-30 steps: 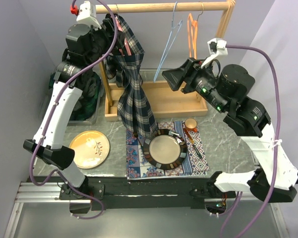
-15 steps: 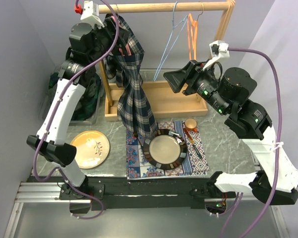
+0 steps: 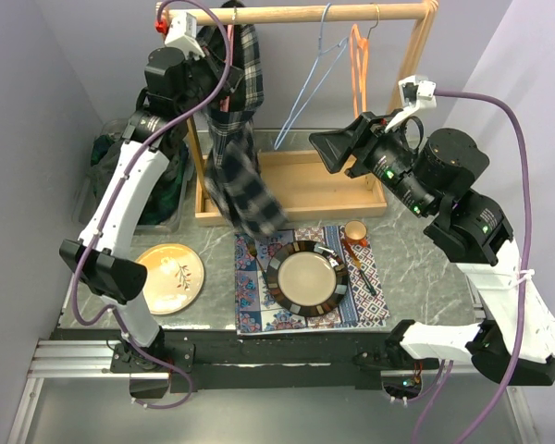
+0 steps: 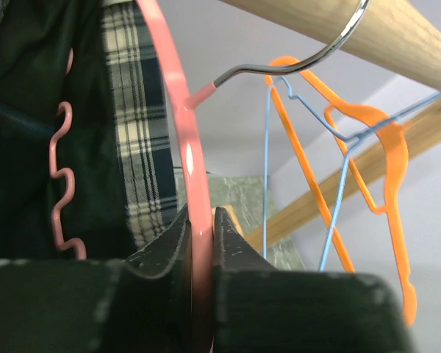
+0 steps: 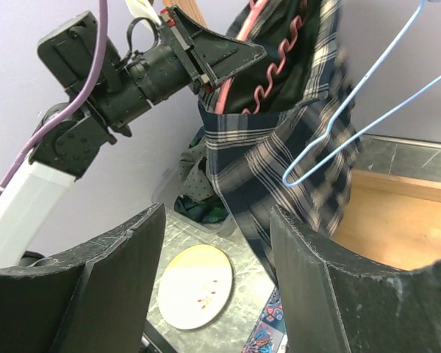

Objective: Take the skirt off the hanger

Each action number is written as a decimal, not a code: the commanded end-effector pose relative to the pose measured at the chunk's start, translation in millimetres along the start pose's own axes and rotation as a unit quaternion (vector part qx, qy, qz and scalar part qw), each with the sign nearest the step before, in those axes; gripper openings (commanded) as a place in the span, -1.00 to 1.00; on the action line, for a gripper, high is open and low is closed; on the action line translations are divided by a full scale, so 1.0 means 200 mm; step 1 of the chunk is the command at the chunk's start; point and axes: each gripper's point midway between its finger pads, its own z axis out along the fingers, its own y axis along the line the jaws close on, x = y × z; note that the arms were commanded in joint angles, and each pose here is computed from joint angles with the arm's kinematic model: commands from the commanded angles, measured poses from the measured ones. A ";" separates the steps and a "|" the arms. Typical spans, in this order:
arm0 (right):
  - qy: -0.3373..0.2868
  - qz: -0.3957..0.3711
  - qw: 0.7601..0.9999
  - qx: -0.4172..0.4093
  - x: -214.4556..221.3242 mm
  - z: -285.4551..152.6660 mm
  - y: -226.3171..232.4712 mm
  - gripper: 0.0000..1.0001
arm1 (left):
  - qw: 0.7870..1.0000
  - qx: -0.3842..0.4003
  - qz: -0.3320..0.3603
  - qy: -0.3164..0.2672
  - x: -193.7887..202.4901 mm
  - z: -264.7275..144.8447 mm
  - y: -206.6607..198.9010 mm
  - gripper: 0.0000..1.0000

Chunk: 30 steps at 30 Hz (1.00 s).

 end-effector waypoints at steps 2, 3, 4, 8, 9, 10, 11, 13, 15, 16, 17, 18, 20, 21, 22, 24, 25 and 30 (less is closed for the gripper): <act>-0.030 -0.004 0.999 -0.017 -0.08 -0.01 0.04 0.32 | 0.993 0.097 0.026 -0.067 -0.29 -0.15 -0.28 -0.99; -0.031 -0.004 0.999 -0.018 -0.08 -0.01 0.04 0.32 | 0.991 0.107 0.029 -0.075 -0.33 -0.17 -0.32 -0.98; -0.032 -0.004 0.999 -0.018 -0.08 -0.01 0.04 0.32 | 0.990 0.115 0.031 -0.077 -0.34 -0.18 -0.34 -0.99; -0.032 -0.003 0.999 -0.020 -0.08 -0.01 0.05 0.32 | 0.986 0.131 0.034 -0.098 -0.43 -0.24 -0.41 -0.99; -0.032 -0.003 0.999 -0.020 -0.08 -0.01 0.05 0.32 | 0.984 0.137 0.035 -0.105 -0.46 -0.25 -0.42 -0.98; -0.033 -0.001 0.999 -0.022 -0.08 -0.01 0.05 0.32 | 0.983 0.143 0.035 -0.108 -0.47 -0.27 -0.44 -0.98; -0.033 0.002 0.999 -0.023 -0.09 -0.01 0.05 0.32 | 0.982 0.148 0.034 -0.110 -0.48 -0.28 -0.45 -0.99; -0.041 0.010 0.999 -0.008 -0.10 -0.01 0.03 0.31 | 0.979 0.159 0.034 -0.122 -0.51 -0.31 -0.48 -0.98; -0.052 0.013 0.999 0.002 -0.12 -0.03 0.01 0.31 | 0.978 0.164 0.037 -0.122 -0.51 -0.34 -0.48 -0.98; -0.053 0.012 0.999 0.002 -0.12 -0.03 0.01 0.30 | 0.978 0.165 0.036 -0.123 -0.51 -0.35 -0.49 -0.98; -0.055 0.012 0.998 0.002 -0.13 -0.03 0.01 0.30 | 0.978 0.162 0.034 -0.125 -0.52 -0.36 -0.47 -0.99; -0.058 0.013 0.998 0.000 -0.14 -0.04 0.02 0.30 | 0.978 0.164 0.028 -0.124 -0.52 -0.37 -0.47 -0.98; -0.057 0.020 0.998 -0.007 -0.14 -0.03 0.03 0.30 | 0.978 0.166 0.020 -0.128 -0.55 -0.40 -0.46 -0.99; -0.056 0.025 0.998 -0.016 -0.15 -0.03 0.06 0.30 | 0.977 0.173 0.009 -0.122 -0.54 -0.40 -0.47 -0.98; -0.051 0.028 0.998 -0.021 -0.14 -0.02 0.07 0.30 | 0.976 0.177 0.008 -0.124 -0.56 -0.43 -0.48 -0.99; -0.056 0.041 0.997 -0.019 -0.17 -0.02 0.08 0.30 | 0.975 0.187 0.011 -0.117 -0.54 -0.45 -0.49 -0.99; -0.062 0.048 0.997 -0.016 -0.19 -0.02 0.07 0.30 | 0.976 0.184 0.013 -0.113 -0.53 -0.46 -0.49 -0.98; -0.089 0.079 0.993 0.001 -0.24 -0.01 0.05 0.27 | 0.976 0.185 0.027 -0.109 -0.50 -0.54 -0.48 -0.98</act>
